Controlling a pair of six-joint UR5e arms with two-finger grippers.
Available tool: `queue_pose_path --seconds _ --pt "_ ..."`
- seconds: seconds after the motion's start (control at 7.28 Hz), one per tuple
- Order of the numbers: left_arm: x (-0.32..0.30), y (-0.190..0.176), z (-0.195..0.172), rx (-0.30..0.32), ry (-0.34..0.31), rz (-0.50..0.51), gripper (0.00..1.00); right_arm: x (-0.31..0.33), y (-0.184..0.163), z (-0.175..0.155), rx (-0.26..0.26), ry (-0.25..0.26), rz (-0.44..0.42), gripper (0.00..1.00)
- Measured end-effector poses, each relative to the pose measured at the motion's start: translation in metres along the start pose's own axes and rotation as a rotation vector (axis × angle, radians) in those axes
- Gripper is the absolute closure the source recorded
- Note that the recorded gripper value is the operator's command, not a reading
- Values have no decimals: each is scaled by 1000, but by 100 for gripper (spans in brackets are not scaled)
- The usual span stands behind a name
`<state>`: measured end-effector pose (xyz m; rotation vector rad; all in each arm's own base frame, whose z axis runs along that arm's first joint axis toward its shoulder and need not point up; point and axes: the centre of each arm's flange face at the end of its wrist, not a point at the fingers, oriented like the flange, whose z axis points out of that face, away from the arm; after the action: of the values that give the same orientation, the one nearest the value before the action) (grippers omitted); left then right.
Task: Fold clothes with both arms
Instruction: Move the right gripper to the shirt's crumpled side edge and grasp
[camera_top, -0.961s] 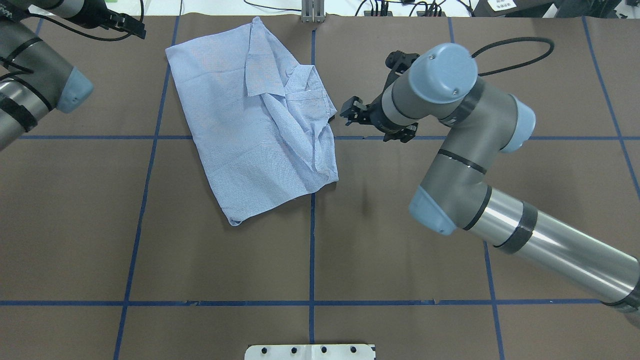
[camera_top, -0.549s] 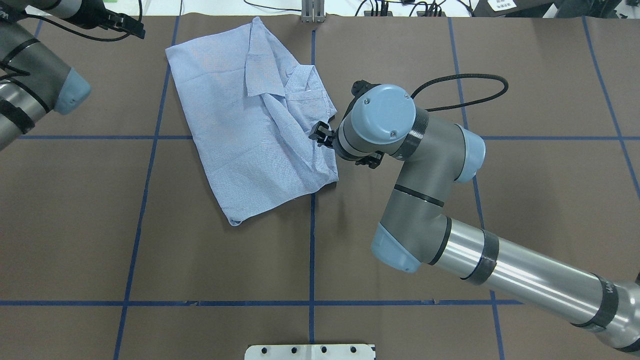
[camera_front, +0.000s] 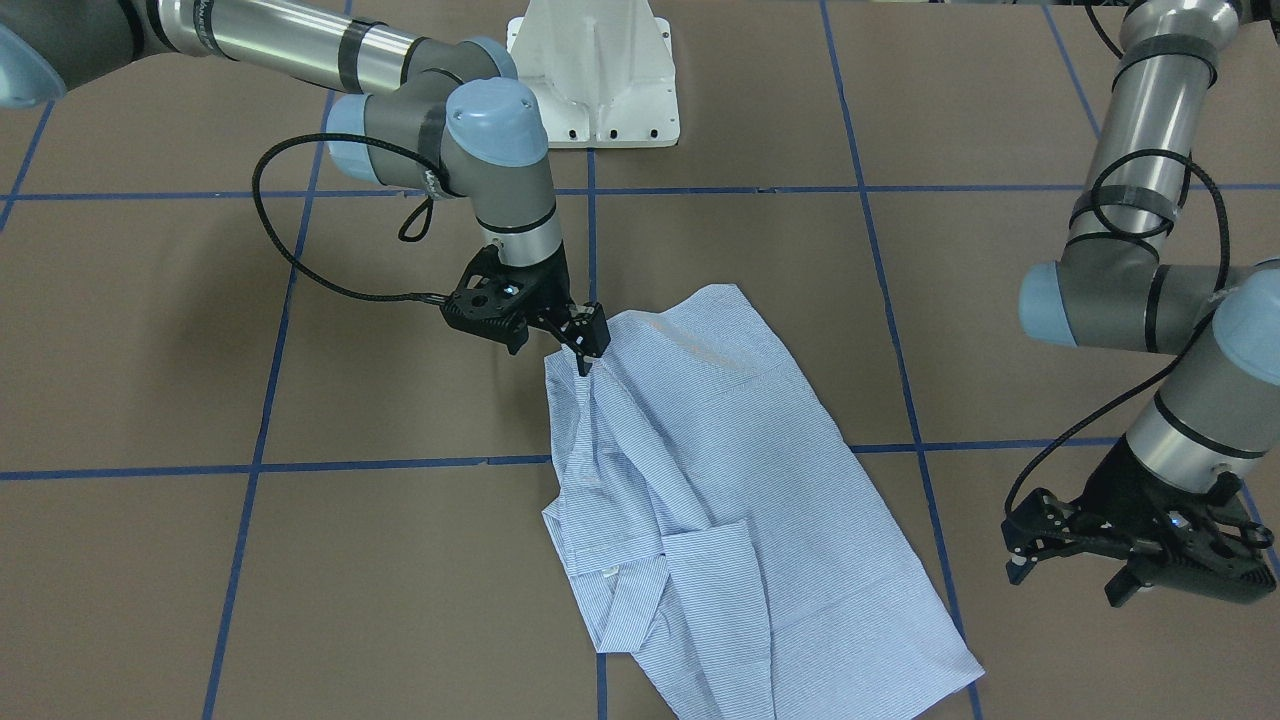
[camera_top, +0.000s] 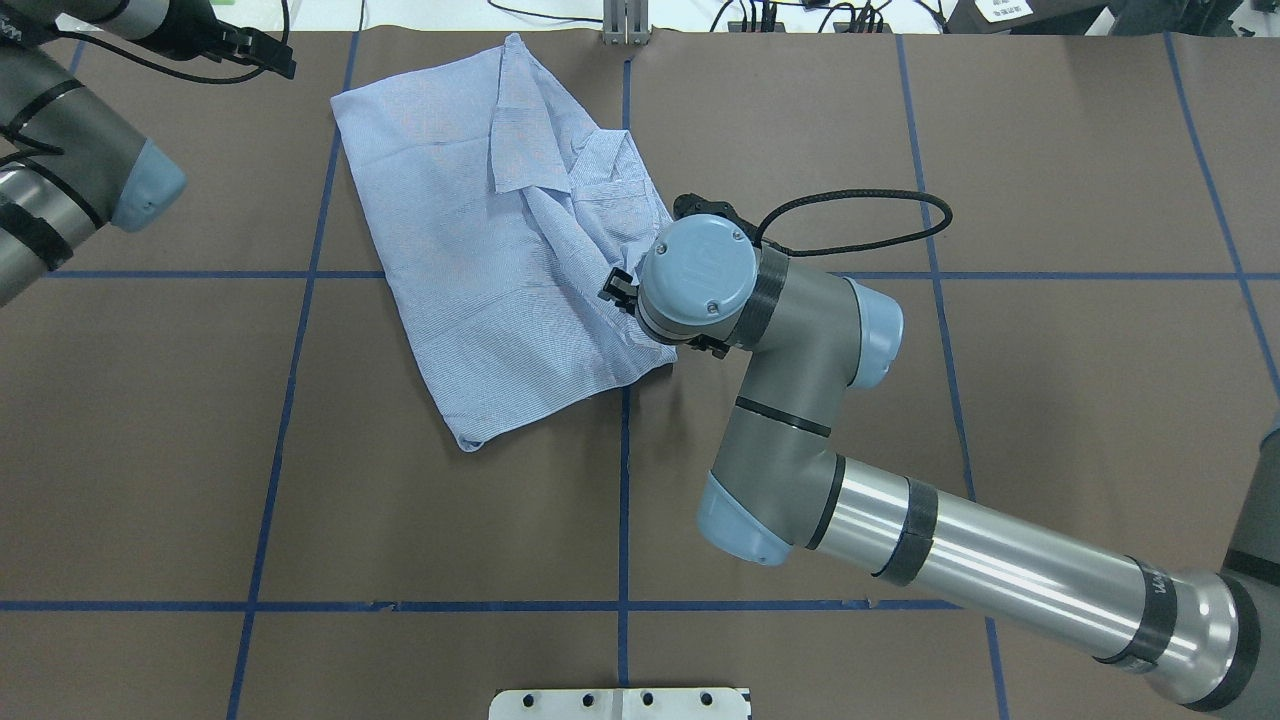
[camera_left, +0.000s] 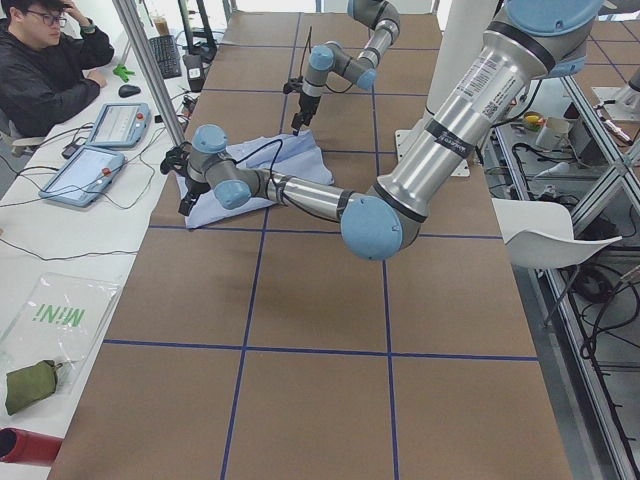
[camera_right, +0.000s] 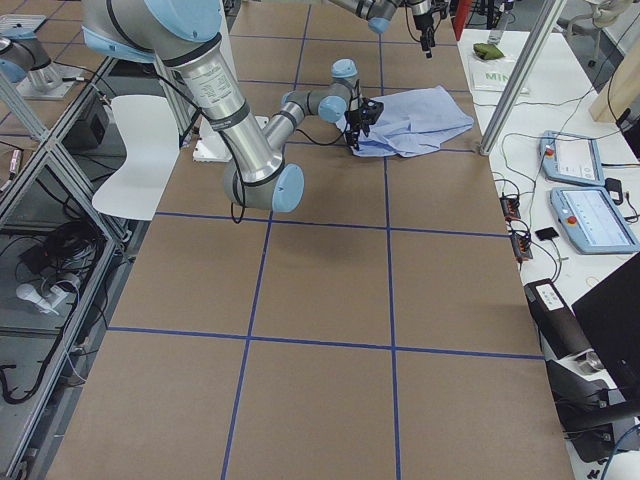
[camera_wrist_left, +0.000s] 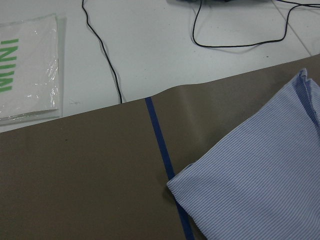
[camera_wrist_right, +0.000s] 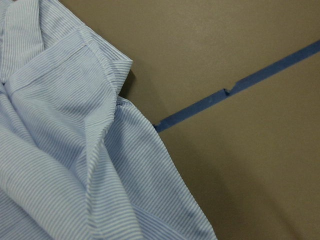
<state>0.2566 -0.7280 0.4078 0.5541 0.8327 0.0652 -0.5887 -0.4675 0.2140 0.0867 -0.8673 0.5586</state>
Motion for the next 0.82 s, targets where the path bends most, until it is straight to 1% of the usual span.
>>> queue_pose_path --seconds 0.27,0.41,0.55,0.69,0.82 --pt "2 3 2 -3 2 -10 0 -1 2 8 25 9 -5 5" --pt "4 4 2 -4 5 -14 0 -1 4 13 44 11 -9 11" --pt "5 4 3 -4 6 -16 0 -1 10 19 54 5 -17 20" --pt "6 4 3 -5 7 -16 0 -1 18 24 56 -4 -25 27" --pt "7 5 3 -5 7 -16 0 -1 27 27 53 -10 -30 40"
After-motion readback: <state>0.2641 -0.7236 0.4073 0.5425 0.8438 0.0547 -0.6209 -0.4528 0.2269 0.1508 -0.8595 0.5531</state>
